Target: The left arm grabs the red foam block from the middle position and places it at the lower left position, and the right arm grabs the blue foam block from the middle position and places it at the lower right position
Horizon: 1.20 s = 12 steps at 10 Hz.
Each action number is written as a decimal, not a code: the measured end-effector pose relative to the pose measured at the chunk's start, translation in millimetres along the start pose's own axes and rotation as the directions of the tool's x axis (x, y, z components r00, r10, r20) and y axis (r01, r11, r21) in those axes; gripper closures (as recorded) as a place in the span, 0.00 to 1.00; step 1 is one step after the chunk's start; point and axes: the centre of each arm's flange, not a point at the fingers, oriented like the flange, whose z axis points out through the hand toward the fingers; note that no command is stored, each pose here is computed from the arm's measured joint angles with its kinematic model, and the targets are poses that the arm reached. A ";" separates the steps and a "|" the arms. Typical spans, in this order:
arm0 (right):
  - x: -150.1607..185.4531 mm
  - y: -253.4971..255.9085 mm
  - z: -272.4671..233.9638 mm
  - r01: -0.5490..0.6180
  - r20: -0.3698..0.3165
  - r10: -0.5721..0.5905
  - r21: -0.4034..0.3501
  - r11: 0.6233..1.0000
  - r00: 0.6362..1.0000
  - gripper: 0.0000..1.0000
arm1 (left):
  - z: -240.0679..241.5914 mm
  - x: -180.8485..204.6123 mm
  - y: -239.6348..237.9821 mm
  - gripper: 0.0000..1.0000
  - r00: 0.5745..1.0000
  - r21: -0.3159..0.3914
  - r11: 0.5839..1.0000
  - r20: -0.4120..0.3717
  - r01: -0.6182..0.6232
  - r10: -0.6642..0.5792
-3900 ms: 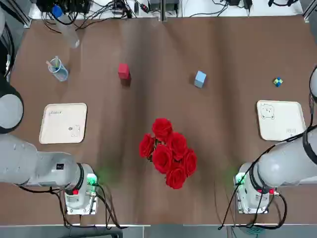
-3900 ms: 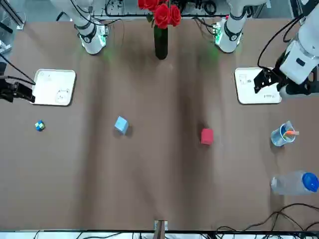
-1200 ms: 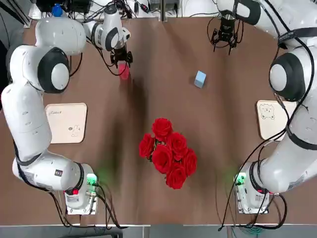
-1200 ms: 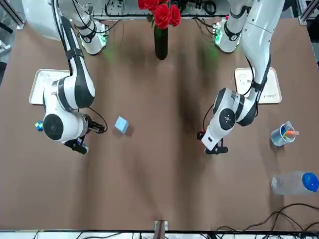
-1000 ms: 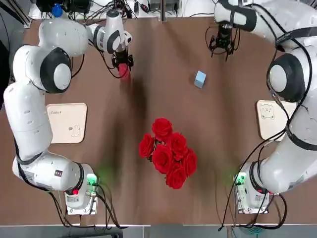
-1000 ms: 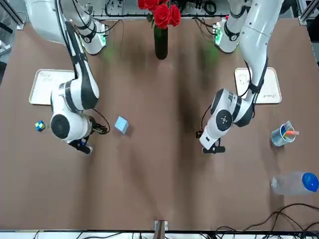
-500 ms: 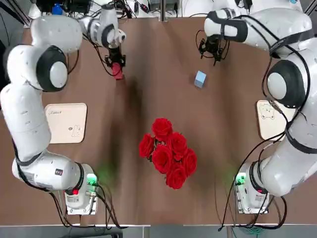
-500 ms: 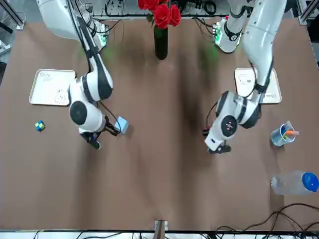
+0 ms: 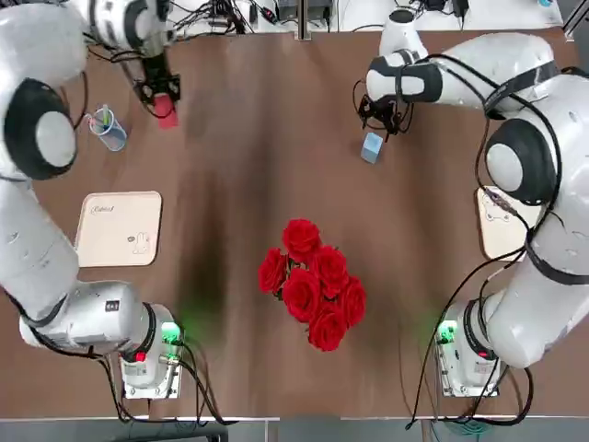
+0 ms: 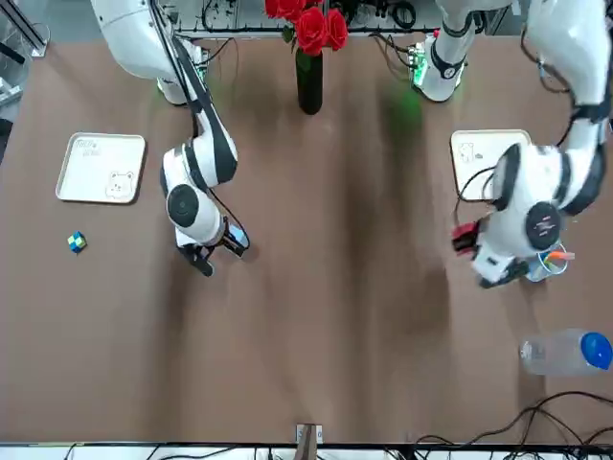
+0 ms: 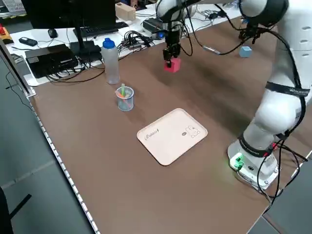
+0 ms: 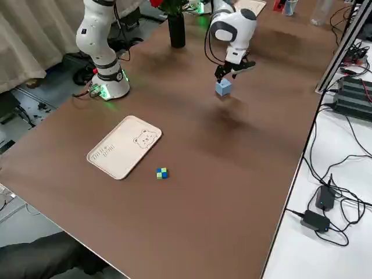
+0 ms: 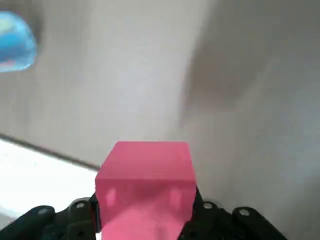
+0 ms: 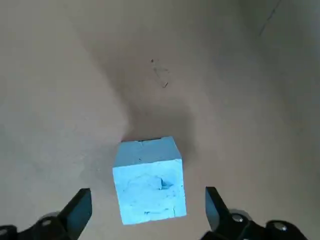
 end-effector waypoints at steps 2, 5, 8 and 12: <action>0.0 -1.5 11.4 0.002 -0.001 -0.002 -0.006 1.000 1.000 0.00 | 37.7 -14.2 -87.4 0.38 0.997 -0.013 1.000 0.069 0.020 -0.019; -5.1 -7.0 25.9 0.014 -0.006 -0.014 -0.009 1.000 1.000 0.00 | 111.6 -45.5 -154.1 0.38 0.985 0.033 0.999 0.167 0.033 -0.038; -7.3 -7.8 35.9 0.018 -0.003 -0.018 -0.021 1.000 1.000 0.05 | 172.1 -60.0 -222.5 0.38 0.991 0.071 0.997 0.125 0.032 -0.041; -7.2 -7.7 44.0 0.018 0.003 -0.018 -0.033 0.999 1.000 0.40 | 198.5 -65.0 -255.8 0.28 0.996 0.042 0.999 0.093 -0.017 0.013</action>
